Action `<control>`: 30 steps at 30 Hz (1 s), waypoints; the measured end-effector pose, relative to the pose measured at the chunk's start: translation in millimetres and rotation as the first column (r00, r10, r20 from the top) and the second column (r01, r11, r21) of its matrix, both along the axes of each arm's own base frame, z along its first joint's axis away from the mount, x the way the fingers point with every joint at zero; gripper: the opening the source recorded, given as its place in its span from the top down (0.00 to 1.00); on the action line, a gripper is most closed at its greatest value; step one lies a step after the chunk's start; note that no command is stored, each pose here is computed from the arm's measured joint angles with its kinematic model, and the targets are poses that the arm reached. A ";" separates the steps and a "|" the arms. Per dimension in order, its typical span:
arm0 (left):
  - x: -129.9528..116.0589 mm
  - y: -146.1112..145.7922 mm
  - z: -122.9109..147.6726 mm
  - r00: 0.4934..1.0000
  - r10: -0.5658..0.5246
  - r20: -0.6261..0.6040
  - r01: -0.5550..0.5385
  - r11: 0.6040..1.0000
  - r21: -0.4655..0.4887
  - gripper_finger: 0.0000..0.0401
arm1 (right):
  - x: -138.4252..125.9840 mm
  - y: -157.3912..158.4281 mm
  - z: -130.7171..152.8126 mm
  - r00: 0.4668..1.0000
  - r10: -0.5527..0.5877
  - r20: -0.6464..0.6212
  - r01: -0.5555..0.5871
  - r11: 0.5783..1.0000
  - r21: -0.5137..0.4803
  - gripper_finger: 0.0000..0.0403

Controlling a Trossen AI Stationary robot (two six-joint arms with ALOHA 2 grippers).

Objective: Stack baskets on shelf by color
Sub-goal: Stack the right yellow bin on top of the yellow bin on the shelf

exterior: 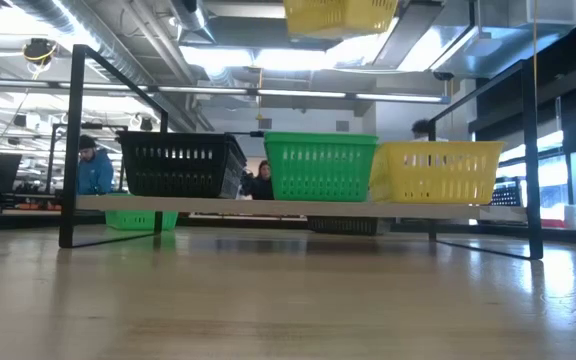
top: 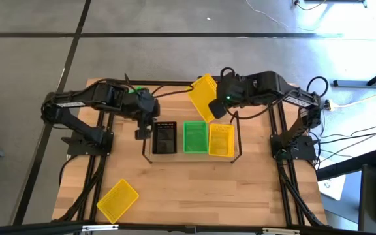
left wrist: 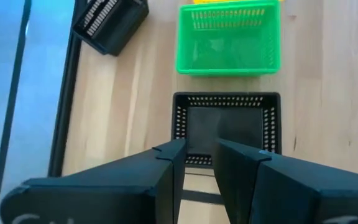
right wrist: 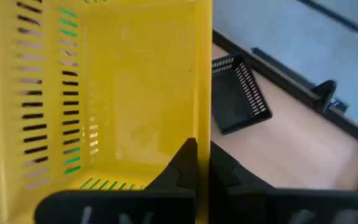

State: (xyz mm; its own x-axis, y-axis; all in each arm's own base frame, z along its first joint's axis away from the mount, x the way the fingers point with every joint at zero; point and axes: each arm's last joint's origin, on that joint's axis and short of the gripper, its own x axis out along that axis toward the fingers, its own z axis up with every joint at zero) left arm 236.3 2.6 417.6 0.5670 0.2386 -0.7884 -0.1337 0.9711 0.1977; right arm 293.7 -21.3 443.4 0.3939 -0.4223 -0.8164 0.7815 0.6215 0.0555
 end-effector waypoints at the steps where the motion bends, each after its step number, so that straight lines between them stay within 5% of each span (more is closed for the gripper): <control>1: -1.3 2.4 0.6 1.000 -0.018 -0.005 0.018 1.000 0.003 0.83 | -0.7 0.6 0.5 1.000 -0.017 0.012 0.016 1.000 0.012 1.00; 8: -2.7 21.5 0.3 0.994 -0.104 -0.026 0.103 0.994 -0.023 0.83 | -1.2 20.3 -11.2 0.996 -0.085 0.021 0.085 0.996 0.001 1.00; 15: -14.9 31.2 8.1 0.997 -0.080 0.017 0.080 0.996 -0.029 0.83 | -38.5 18.8 -56.3 0.973 -0.213 -0.086 0.221 0.969 0.106 1.00; 23: -24.5 38.3 14.0 0.998 -0.017 0.056 0.019 0.999 -0.041 0.83 | -56.2 21.0 -70.1 0.921 -0.363 0.139 0.306 0.898 0.317 1.00; 30: -24.1 42.3 12.9 0.999 -0.004 0.049 0.005 0.999 -0.039 0.83 | -35.0 35.9 -99.9 0.893 -0.401 0.203 0.282 0.851 0.443 1.00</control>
State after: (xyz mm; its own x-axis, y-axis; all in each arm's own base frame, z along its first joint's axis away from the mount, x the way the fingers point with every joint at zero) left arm 212.3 44.9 430.5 0.6060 0.2059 -0.7683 -0.1379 0.9785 0.1534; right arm 258.7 14.7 343.5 0.5188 -0.2414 -0.8201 0.8537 0.1968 0.4821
